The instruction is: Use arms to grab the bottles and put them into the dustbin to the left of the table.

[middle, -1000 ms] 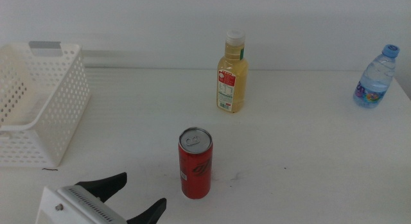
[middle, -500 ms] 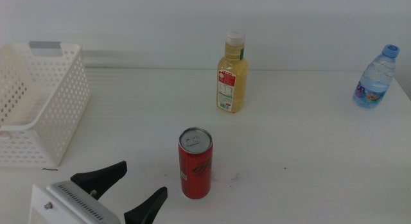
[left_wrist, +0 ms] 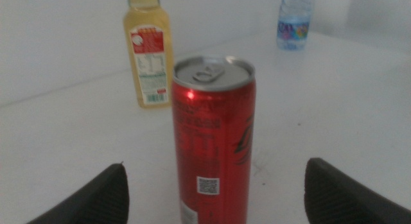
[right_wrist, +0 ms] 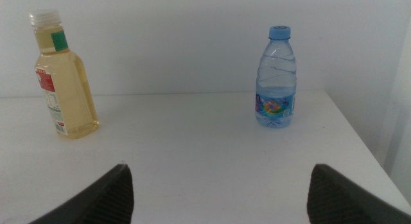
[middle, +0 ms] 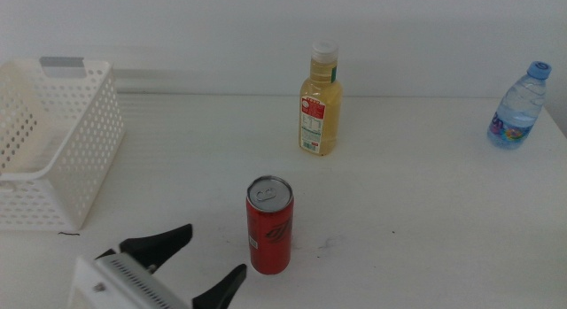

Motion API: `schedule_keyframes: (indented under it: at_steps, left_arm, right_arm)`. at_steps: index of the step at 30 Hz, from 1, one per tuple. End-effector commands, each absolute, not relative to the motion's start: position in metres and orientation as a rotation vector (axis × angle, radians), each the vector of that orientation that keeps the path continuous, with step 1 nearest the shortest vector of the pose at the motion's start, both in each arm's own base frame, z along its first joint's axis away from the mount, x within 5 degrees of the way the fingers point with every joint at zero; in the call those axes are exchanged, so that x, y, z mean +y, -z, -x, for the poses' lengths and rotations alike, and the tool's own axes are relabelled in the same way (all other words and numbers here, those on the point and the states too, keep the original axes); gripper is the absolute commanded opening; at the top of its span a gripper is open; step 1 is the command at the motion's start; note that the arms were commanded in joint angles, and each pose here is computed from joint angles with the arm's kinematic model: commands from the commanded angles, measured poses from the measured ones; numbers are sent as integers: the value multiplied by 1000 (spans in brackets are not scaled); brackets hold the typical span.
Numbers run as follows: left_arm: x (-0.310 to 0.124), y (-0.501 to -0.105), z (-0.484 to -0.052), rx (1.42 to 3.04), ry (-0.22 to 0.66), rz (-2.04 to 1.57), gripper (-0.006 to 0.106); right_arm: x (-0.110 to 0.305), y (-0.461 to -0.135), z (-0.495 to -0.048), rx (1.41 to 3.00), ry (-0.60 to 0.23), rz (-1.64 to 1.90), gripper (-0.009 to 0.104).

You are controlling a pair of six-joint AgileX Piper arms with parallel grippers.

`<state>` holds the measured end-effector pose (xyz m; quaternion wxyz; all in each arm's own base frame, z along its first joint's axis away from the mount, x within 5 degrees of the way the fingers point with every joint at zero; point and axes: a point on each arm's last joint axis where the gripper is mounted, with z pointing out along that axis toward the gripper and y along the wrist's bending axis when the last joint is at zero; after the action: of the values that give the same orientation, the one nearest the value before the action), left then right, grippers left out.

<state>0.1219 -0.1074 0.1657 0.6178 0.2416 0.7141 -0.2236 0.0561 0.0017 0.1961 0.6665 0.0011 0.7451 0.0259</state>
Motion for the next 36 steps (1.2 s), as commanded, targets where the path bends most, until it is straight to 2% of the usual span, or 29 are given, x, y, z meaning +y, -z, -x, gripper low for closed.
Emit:
schedule_keyframes:
  at_steps: [1,11,29,36]
  left_arm:
    - [-115,-166,-127,1635,534,-562,94]
    - [-144,-154,-155,1662,551,-557,94]
    - [-183,-111,-209,1745,459,-461,94]
    - [-190,-104,-216,1750,450,-457,94]
  right_arm:
    - [1,-196,-56,1671,-41,2,81]
    - [1,-196,-56,1671,-41,2,81]
    - [1,-196,-56,1671,-41,2,81]
    - [1,-196,-56,1671,-41,2,81]
